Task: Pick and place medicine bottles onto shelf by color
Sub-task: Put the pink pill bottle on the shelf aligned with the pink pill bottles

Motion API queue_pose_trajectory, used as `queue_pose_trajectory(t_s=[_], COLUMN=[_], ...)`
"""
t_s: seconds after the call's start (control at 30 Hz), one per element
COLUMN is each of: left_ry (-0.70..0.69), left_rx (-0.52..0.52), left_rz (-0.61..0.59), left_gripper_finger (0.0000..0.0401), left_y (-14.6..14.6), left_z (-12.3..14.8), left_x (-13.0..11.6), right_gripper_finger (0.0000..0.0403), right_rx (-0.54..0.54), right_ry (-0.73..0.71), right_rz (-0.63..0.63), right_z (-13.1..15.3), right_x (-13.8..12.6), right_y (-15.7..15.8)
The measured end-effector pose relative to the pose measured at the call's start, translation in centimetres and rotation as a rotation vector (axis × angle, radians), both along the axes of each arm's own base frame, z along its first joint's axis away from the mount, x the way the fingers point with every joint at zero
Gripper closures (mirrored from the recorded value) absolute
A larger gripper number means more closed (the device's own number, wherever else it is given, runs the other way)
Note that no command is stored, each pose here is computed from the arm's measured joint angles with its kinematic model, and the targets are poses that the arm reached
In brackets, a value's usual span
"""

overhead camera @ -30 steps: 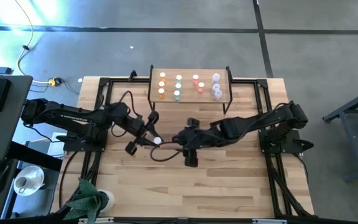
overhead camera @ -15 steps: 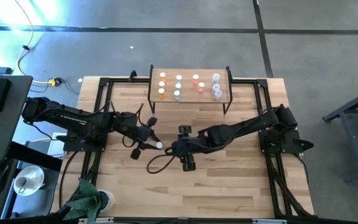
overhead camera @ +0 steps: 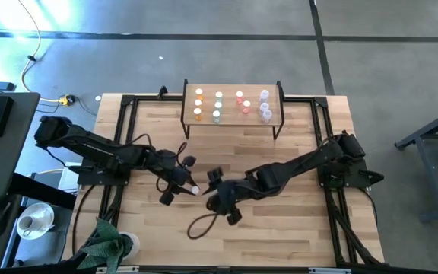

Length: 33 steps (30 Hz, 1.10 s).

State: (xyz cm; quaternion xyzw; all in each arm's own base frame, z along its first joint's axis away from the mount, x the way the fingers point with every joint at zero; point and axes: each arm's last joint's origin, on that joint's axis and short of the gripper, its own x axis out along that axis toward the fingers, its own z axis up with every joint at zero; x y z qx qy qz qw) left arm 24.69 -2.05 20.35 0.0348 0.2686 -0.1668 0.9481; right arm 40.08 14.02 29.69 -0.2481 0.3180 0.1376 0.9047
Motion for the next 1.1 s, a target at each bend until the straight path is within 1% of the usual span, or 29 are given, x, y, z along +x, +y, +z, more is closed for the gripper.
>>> queue_pose_trajectory(t_s=[0.13,0.4,0.57,0.73,0.9,1.1], left_ry=[-0.032,-0.159,-0.224,-0.257,-0.304,-0.352], left_rx=[-0.005,-0.018,0.037,0.068,0.084,0.077], left_rz=[-0.015,-0.061,-0.063,-0.056,-0.056,-0.055], left_gripper_finger=[0.0304,0.0304,0.0304,0.0304,0.0304,0.0304], left_y=[-0.4,-1.7,-2.4,-2.9,-3.1,-3.2], left_z=[-0.1,1.0,1.4,1.6,2.0,2.5], left_x=[0.5,0.9,1.0,1.0,1.1,1.2], right_gripper_finger=[0.0192,0.0192,0.0192,0.0192,0.0192,0.0192], right_rx=[-0.005,0.014,0.033,0.068,0.071,0.059], right_ry=[-0.065,-0.090,-0.143,-0.140,-0.144,-0.143], right_rz=[0.028,0.017,0.016,0.063,0.065,0.074], right_z=[0.5,0.6,1.0,1.0,1.0,1.0], right_x=[0.2,0.6,1.0,1.0,1.0,1.0], right_y=[0.6,0.3,0.3,0.5,0.5,0.5])
